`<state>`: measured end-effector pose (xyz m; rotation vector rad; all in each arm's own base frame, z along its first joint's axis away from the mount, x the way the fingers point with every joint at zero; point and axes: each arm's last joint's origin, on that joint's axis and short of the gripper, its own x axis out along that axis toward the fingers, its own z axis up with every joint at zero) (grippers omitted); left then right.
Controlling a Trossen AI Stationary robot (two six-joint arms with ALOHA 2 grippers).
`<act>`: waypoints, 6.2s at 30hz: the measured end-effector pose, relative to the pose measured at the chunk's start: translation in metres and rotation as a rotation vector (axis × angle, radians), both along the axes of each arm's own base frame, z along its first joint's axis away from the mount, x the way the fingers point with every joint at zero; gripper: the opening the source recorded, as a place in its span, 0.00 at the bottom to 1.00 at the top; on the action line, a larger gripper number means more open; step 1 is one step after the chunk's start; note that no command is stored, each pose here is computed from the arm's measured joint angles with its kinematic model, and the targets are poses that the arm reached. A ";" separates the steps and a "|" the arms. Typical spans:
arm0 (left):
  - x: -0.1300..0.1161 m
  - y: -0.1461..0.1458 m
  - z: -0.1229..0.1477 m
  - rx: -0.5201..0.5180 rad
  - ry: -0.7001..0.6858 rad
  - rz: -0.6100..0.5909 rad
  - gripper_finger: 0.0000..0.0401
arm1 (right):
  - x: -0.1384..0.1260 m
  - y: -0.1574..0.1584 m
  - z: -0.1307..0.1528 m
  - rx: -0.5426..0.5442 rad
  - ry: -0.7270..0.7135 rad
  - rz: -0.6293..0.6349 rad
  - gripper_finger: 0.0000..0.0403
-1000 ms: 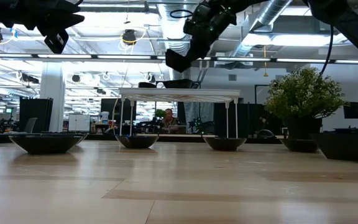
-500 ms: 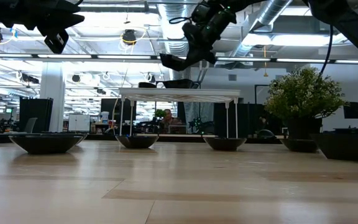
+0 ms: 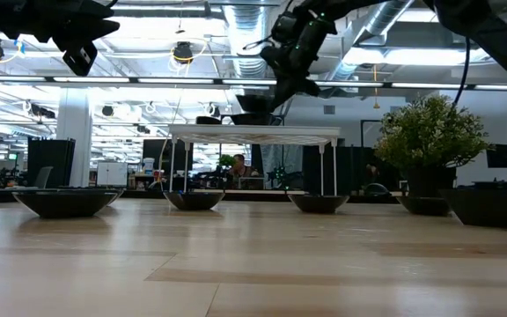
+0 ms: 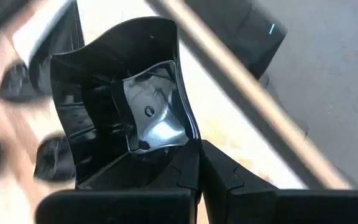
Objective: Pick & Place Mini shaped plates
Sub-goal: Stack the bottom black left black distorted square plate on top of the black distorted square plates on the shelf, then stack the top black distorted square plate on top of the black distorted square plates on the shelf
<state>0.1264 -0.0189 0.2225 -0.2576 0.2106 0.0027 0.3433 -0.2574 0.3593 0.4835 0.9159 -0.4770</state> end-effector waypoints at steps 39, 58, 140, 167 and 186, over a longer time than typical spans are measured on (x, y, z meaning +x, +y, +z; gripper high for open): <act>0.000 0.000 0.000 0.001 -0.004 0.000 0.21 | 0.007 0.004 -0.015 0.080 0.035 0.068 0.14; 0.000 0.000 0.000 0.005 -0.002 -0.001 0.21 | -0.009 0.036 0.017 0.066 0.095 0.179 0.16; 0.000 0.000 0.001 0.004 -0.007 -0.001 0.21 | -0.147 0.287 -0.093 0.331 0.393 -0.141 0.17; 0.000 0.000 0.000 0.004 -0.005 -0.001 0.21 | -0.165 0.291 -0.172 0.369 0.490 -0.165 0.32; 0.000 0.000 0.001 0.001 -0.007 -0.001 0.21 | -0.169 0.290 -0.198 0.374 0.432 -0.155 0.29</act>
